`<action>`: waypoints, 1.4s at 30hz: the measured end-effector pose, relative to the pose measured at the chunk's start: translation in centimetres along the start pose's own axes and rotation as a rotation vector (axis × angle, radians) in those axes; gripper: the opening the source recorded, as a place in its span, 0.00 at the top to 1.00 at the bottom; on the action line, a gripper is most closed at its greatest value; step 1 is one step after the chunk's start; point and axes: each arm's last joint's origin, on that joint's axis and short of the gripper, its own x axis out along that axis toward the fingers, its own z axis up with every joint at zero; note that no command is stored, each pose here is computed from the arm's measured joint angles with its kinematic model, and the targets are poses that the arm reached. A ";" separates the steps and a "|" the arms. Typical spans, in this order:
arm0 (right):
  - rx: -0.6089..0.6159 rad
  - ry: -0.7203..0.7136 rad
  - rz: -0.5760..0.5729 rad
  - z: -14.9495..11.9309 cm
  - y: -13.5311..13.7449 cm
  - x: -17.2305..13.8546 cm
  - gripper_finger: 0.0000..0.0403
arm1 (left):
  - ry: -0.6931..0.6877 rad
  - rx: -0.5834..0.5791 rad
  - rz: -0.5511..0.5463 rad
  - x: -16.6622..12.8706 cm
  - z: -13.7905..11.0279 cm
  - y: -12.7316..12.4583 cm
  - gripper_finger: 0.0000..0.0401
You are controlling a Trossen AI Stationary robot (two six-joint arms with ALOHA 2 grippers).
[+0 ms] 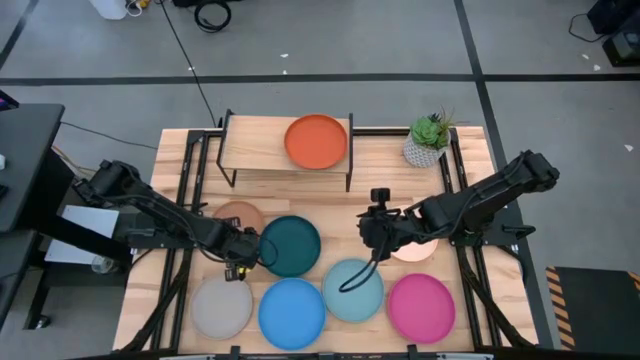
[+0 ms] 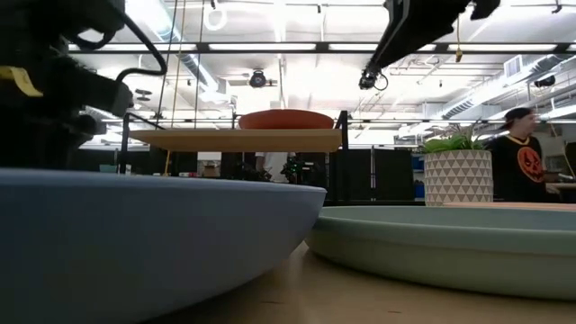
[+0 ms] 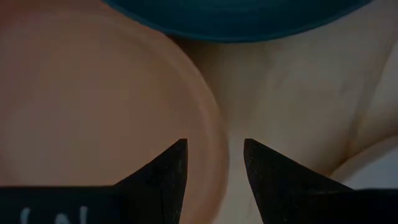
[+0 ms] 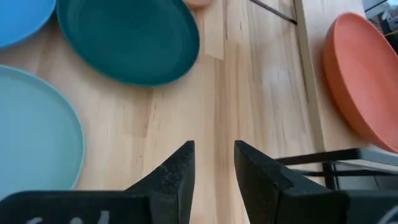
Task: Place and stack plates onto a shelf
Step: Put the brown plate on the shelf
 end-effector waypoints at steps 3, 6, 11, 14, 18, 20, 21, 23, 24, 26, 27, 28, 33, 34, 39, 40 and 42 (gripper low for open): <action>0.002 0.002 0.001 -0.3 0.2 0.3 0.70 | 0.013 0.010 0.008 0.9 -0.3 0.1 0.59; 0.007 -0.012 0.004 -0.3 0.3 0.4 0.70 | 0.033 0.015 0.022 1.5 -0.6 0.2 0.60; -0.002 -0.034 0.011 0.0 0.3 0.4 0.70 | 0.035 0.027 0.026 1.5 -0.6 0.2 0.68; -0.003 -0.042 0.011 0.0 0.3 0.4 0.71 | 0.040 0.030 0.026 1.5 -0.6 0.2 0.78; -0.001 -0.044 0.010 0.1 0.3 0.5 0.71 | 0.081 0.042 -0.003 1.5 -0.9 0.2 0.92; -0.001 -0.044 0.010 0.1 0.3 0.5 0.71 | 0.119 0.041 -0.014 1.1 -1.1 0.3 0.96; -0.001 -0.045 0.010 0.1 0.3 0.5 0.71 | 0.144 0.035 -0.009 0.9 -1.3 0.4 0.96; 0.000 -0.047 0.010 0.1 0.3 0.5 0.71 | 0.156 0.026 0.000 0.3 -1.4 0.6 0.96; -0.001 -0.047 0.011 0.1 0.3 0.5 0.71 | 0.150 0.021 -0.004 -0.2 -1.4 0.6 0.95; -0.001 -0.047 0.011 0.1 0.3 0.5 0.71 | 0.135 0.018 -0.012 -0.9 -1.4 0.8 0.95; -0.001 -0.047 0.011 0.1 0.3 0.5 0.71 | 0.124 0.017 -0.017 -1.4 -1.3 0.8 0.95; 0.000 -0.047 0.011 0.1 0.3 0.5 0.71 | 0.108 0.014 -0.030 -2.0 -1.1 0.8 0.95; 0.022 -0.068 0.016 0.1 0.4 0.8 0.71 | 0.020 0.019 -0.065 -5.1 -0.7 1.0 0.96; 0.029 -0.074 0.021 -0.2 0.5 1.1 0.71 | -0.009 0.025 -0.084 -5.8 -0.5 0.9 0.96; 0.074 -0.137 0.082 -1.9 1.8 3.2 0.71 | -0.146 0.096 -0.162 -9.3 0.3 0.7 0.95; 0.082 -0.147 0.085 -2.3 2.0 3.5 0.71 | -0.180 0.109 -0.178 -10.1 0.5 0.7 0.95; 0.103 -0.159 0.088 -3.0 2.3 4.0 0.71 | -0.249 0.134 -0.184 -12.0 1.0 0.7 0.95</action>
